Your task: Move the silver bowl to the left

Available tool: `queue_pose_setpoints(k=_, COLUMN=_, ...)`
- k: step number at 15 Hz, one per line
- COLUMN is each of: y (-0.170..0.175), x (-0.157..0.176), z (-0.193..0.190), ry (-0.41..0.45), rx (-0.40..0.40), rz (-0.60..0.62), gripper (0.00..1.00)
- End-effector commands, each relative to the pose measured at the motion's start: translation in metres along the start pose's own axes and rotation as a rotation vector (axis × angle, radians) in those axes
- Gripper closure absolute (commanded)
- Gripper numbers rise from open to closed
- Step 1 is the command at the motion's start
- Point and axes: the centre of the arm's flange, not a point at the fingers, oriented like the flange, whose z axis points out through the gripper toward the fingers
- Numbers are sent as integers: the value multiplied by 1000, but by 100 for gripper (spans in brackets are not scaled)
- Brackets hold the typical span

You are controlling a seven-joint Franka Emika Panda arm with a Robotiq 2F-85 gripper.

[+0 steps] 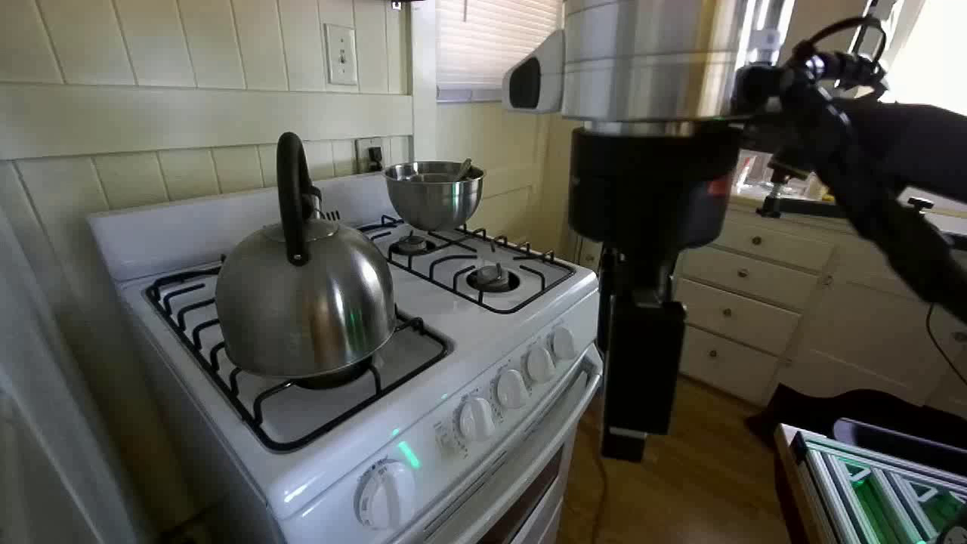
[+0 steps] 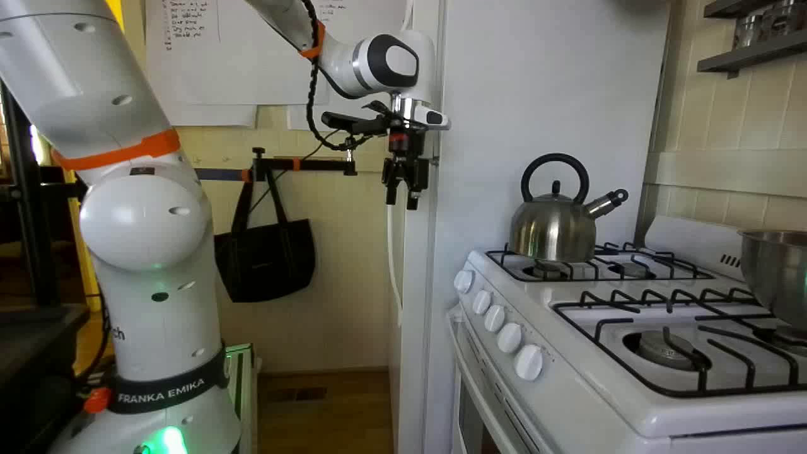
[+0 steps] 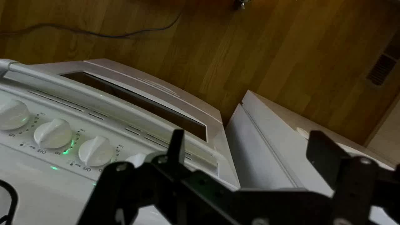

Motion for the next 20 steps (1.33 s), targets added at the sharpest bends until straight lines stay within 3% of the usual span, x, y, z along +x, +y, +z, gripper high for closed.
queue_pose_setpoints(k=1, y=0, x=0, z=0, ry=0, rx=0, rz=0, gripper=0)
queue_pose_setpoints(k=3, y=6, x=1, z=-1, ry=8, rx=-5, rz=28, gripper=0)
queue_pose_setpoints(k=5, y=40, x=2, z=-4, ry=40, rx=-19, rz=144, gripper=0)
queue_pose_setpoints(k=10, y=157, x=-13, z=-37, ry=149, rx=-21, rz=391, gripper=0)
queue_pose_setpoints(k=12, y=203, x=-19, z=-64, ry=206, rx=-51, rz=477, gripper=0)
queue_pose_setpoints(k=16, y=287, x=-34, z=-143, ry=339, rx=-185, rz=596, gripper=0)
queue_pose_setpoints(k=20, y=337, x=-43, z=-229, ry=461, rx=-340, rz=709, gripper=0)
